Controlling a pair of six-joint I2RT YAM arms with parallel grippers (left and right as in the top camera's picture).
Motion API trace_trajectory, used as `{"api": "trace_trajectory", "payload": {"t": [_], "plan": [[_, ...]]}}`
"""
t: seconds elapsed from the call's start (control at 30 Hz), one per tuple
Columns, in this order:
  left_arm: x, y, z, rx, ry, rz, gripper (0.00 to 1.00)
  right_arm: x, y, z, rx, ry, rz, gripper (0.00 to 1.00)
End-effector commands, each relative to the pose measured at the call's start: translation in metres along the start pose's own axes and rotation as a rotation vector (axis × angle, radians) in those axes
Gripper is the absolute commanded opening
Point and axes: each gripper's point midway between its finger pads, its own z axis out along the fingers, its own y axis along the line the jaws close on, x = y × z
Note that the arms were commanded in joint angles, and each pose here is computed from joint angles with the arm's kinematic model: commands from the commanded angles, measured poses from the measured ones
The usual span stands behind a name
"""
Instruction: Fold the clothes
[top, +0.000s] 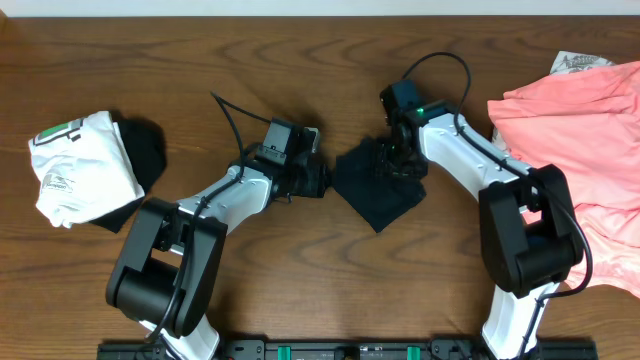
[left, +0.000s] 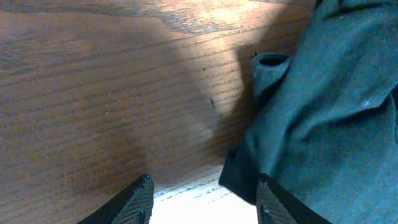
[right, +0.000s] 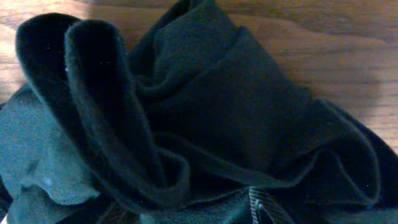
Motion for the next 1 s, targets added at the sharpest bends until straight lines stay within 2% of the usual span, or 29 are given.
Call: {"api": "trace_trajectory", "payload": {"t": [0.0, 0.27, 0.47, 0.6, 0.77, 0.97], "plan": [[0.01, 0.008, 0.005, -0.031, 0.036, -0.012, 0.54, 0.016, -0.019, 0.017, 0.1, 0.04, 0.042, 0.56], [0.011, 0.009, 0.005, -0.033, 0.039, -0.014, 0.54, 0.019, -0.017, 0.018, 0.092, 0.049, 0.05, 0.61], [0.007, 0.019, 0.002, -0.042, 0.028, -0.038, 0.55, 0.023, -0.009, 0.018, 0.045, 0.073, -0.023, 0.62], [0.005, 0.024, 0.001, -0.042, 0.023, -0.053, 0.59, 0.023, -0.007, 0.019, 0.03, 0.075, -0.095, 0.63], [0.009, 0.003, 0.0, 0.082, 0.05, -0.056, 0.69, 0.026, 0.0, 0.019, 0.011, 0.082, -0.146, 0.64], [0.011, -0.017, -0.003, 0.193, 0.081, -0.185, 0.75, 0.036, 0.019, 0.019, -0.048, 0.108, -0.166, 0.63]]}}
